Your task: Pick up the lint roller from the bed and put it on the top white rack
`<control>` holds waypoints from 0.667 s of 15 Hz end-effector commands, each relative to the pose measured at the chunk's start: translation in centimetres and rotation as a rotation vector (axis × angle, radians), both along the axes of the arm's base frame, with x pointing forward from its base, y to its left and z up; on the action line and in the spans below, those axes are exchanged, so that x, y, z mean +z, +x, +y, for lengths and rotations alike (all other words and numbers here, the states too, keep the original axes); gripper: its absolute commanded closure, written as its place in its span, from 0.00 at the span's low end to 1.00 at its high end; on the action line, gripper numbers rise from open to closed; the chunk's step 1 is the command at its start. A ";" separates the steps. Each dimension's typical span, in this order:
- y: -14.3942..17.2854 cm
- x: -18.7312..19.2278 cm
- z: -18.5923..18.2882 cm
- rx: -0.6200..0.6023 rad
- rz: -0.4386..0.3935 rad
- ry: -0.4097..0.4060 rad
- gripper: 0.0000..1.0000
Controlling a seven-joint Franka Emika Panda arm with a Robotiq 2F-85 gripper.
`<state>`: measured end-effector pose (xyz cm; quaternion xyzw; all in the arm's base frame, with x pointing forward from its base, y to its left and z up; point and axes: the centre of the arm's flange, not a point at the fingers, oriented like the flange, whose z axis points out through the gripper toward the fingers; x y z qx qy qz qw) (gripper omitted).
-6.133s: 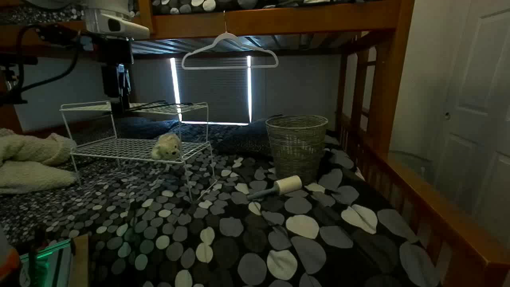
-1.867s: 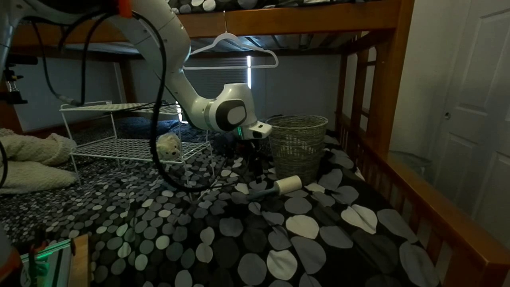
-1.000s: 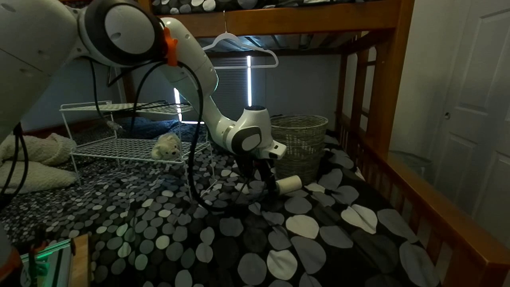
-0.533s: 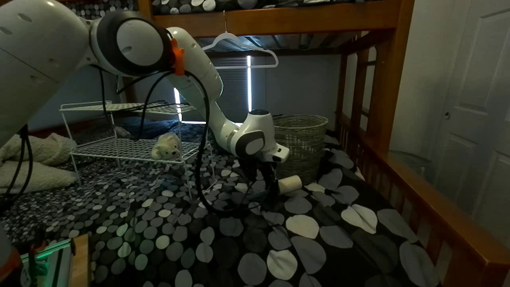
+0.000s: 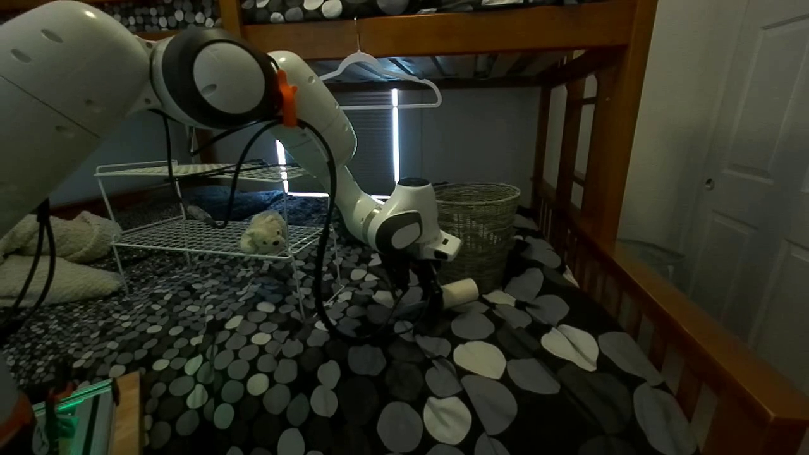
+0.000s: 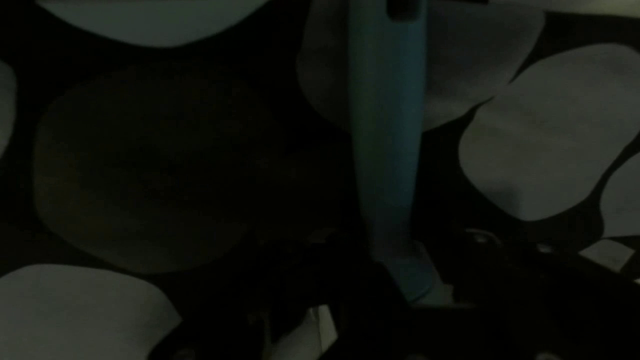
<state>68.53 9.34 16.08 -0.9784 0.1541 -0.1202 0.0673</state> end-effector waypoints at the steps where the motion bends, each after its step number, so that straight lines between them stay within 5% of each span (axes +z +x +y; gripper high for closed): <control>1: 0.1 -0.4 -0.3 0.005 -0.002 0.008 0.94; 10: -1.2 1.6 -0.2 -0.022 -0.087 -0.056 0.93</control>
